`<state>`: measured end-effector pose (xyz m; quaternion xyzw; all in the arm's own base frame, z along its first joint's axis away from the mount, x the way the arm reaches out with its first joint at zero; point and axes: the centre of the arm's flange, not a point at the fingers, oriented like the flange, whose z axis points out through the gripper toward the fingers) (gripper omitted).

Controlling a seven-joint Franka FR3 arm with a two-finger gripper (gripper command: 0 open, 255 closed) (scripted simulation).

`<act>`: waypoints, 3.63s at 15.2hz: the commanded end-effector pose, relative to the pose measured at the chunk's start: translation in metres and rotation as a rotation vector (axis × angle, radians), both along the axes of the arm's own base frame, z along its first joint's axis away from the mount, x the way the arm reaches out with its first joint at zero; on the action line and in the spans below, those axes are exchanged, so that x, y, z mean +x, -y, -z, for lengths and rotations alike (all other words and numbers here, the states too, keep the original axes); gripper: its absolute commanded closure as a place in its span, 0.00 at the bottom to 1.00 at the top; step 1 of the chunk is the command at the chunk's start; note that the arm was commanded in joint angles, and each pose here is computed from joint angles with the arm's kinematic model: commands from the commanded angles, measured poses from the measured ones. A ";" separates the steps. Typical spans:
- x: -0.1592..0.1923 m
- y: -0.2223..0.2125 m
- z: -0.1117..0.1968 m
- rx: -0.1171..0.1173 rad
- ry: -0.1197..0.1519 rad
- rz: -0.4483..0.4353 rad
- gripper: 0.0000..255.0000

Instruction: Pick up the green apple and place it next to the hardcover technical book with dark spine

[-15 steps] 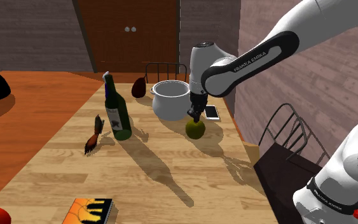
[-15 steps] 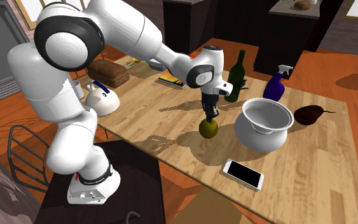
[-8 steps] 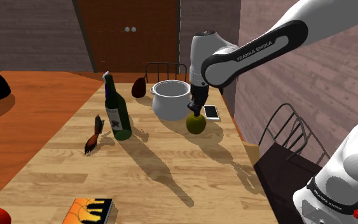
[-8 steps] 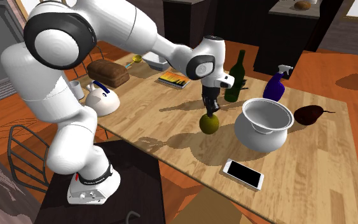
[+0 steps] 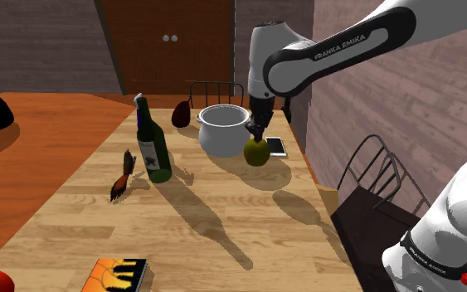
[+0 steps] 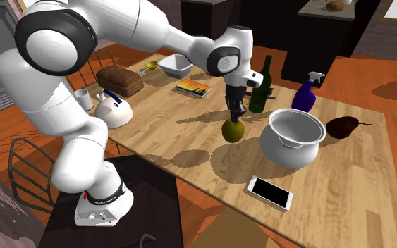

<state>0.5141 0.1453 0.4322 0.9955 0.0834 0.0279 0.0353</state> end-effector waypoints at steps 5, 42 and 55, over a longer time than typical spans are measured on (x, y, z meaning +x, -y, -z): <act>-0.001 -0.001 -0.032 0.000 0.000 0.000 1.00; -0.098 -0.302 -0.102 0.000 0.000 0.000 1.00; -0.146 -0.448 -0.097 0.000 0.000 0.000 1.00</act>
